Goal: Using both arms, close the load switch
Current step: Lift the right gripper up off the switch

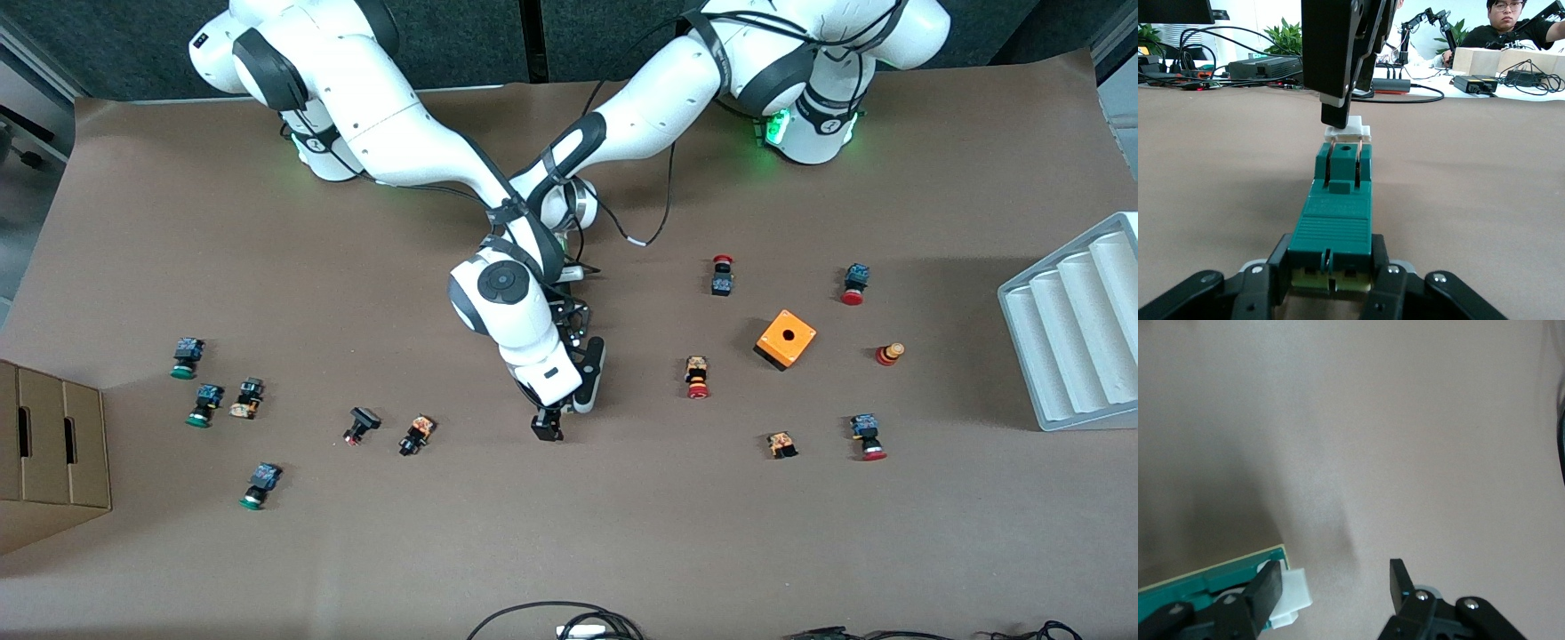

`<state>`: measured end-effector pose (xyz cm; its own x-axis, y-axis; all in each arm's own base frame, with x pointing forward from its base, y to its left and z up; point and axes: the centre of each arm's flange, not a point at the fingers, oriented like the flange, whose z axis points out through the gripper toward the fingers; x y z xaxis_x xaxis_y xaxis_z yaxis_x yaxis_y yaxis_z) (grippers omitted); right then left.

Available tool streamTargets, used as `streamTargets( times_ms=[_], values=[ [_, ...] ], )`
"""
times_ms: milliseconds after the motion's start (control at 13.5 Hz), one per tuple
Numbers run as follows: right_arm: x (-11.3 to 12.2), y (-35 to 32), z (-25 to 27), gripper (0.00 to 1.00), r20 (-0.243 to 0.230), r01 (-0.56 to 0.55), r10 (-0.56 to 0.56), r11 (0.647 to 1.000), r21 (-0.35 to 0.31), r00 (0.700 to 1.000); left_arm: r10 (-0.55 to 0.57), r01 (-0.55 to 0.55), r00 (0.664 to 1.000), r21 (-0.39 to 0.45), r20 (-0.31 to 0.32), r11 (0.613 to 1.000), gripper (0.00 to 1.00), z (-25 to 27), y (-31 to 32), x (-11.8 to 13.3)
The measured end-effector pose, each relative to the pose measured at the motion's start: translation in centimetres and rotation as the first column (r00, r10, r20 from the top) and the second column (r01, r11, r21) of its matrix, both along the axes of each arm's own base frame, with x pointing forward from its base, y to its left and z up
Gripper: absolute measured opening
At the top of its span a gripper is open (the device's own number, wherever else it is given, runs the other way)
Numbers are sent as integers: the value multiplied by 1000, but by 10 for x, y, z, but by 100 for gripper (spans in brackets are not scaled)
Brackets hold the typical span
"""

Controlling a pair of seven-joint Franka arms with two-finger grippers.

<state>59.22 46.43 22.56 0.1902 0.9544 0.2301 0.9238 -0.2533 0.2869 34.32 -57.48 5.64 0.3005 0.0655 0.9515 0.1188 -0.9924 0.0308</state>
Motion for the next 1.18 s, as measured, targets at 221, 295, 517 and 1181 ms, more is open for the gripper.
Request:
streamTargets(
  times_ms=[221, 295, 517, 1181],
  values=[
    [1, 1, -1, 74, 1, -1, 1, 1000, 0, 1000, 0, 0, 1000, 0, 0, 1000, 50, 0, 0, 0],
    [1, 1, -1, 74, 1, 0, 0, 1000, 0, 1000, 0, 0, 1000, 0, 0, 1000, 50, 0, 0, 0],
    [1, 1, -3, 74, 1, -1, 1, 1000, -1, 1000, 0, 0, 1000, 0, 0, 1000, 50, 0, 0, 0],
    [9, 2, -2, 77, 13, 3, -3, 1000, 7, 1000, 0, 0, 1000, 0, 0, 1000, 50, 0, 0, 0]
  ],
)
